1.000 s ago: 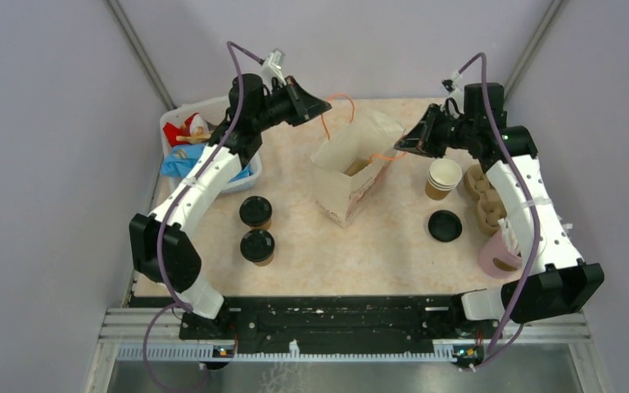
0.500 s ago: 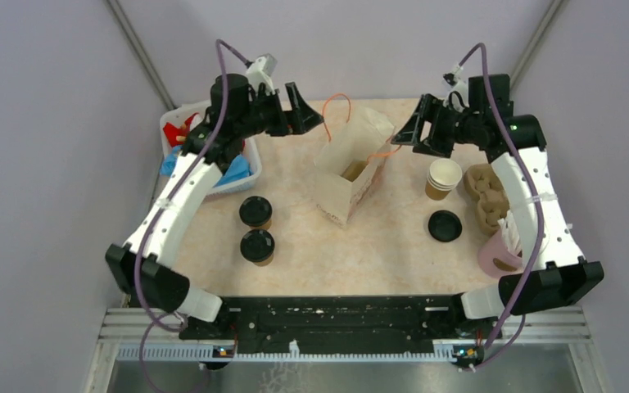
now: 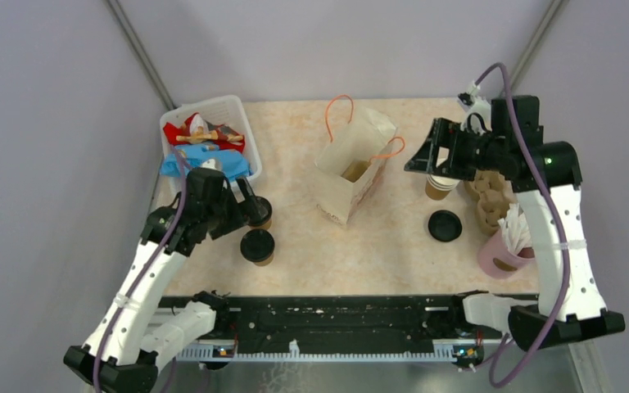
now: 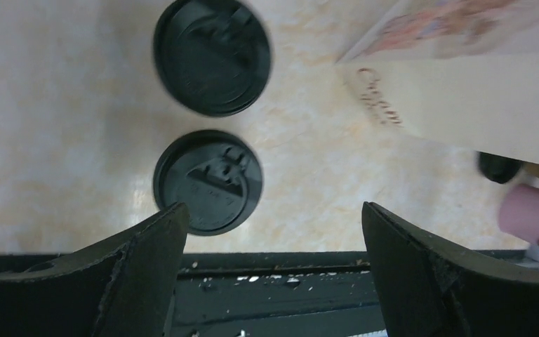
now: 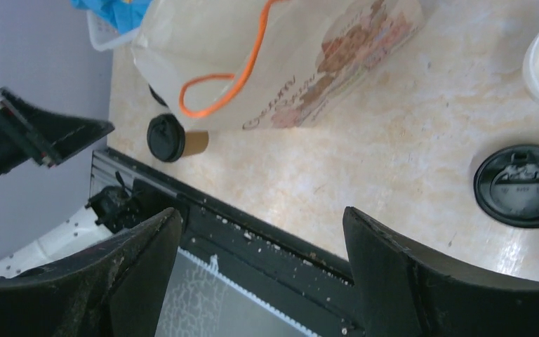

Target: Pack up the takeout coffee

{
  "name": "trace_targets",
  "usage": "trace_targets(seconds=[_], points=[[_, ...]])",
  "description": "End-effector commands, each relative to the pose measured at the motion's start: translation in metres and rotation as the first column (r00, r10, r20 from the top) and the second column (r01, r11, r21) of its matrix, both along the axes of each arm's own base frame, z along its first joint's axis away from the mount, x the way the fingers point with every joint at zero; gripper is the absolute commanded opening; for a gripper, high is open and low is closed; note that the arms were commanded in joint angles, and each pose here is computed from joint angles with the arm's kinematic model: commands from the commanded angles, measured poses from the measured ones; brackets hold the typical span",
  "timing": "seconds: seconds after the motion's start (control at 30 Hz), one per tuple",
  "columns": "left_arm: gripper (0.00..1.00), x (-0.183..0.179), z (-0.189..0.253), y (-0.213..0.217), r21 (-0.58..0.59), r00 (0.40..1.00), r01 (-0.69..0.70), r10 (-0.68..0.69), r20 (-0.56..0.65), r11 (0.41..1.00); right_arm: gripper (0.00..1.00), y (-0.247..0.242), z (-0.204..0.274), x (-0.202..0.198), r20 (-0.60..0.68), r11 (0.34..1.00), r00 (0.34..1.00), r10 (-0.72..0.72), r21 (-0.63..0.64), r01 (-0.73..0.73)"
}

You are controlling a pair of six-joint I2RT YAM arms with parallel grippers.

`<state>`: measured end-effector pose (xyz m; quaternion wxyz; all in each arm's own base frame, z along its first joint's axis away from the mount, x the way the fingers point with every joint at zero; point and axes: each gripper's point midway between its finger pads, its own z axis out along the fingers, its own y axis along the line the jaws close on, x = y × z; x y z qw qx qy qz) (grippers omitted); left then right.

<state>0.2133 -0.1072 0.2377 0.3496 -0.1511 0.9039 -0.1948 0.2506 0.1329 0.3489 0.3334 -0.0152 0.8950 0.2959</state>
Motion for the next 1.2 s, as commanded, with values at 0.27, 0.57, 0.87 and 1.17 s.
trace_targets(seconds=[0.27, 0.57, 0.87, 1.17], points=[[0.98, -0.029, -0.091, 0.036, 0.017, 0.909, -0.358, 0.353, -0.222, 0.934, 0.85, 0.003, -0.036, -0.045, -0.073, 0.998, 0.996, 0.057, 0.041, -0.054], [0.84, -0.021, -0.109, 0.034, 0.018, 0.921, -0.340, 0.337, -0.196, 0.940, 0.83, 0.010, -0.043, -0.046, -0.081, 0.993, 0.993, 0.083, 0.087, -0.076], [0.70, -0.023, -0.127, 0.034, 0.052, 0.933, -0.294, 0.299, -0.202, 0.954, 0.82, 0.015, -0.051, -0.044, -0.095, 0.991, 0.991, 0.094, 0.100, -0.084], [0.62, -0.026, -0.139, 0.026, 0.042, 0.946, -0.229, 0.232, -0.225, 0.973, 0.81, 0.022, -0.059, -0.043, -0.104, 0.991, 0.989, 0.104, 0.099, -0.094]])
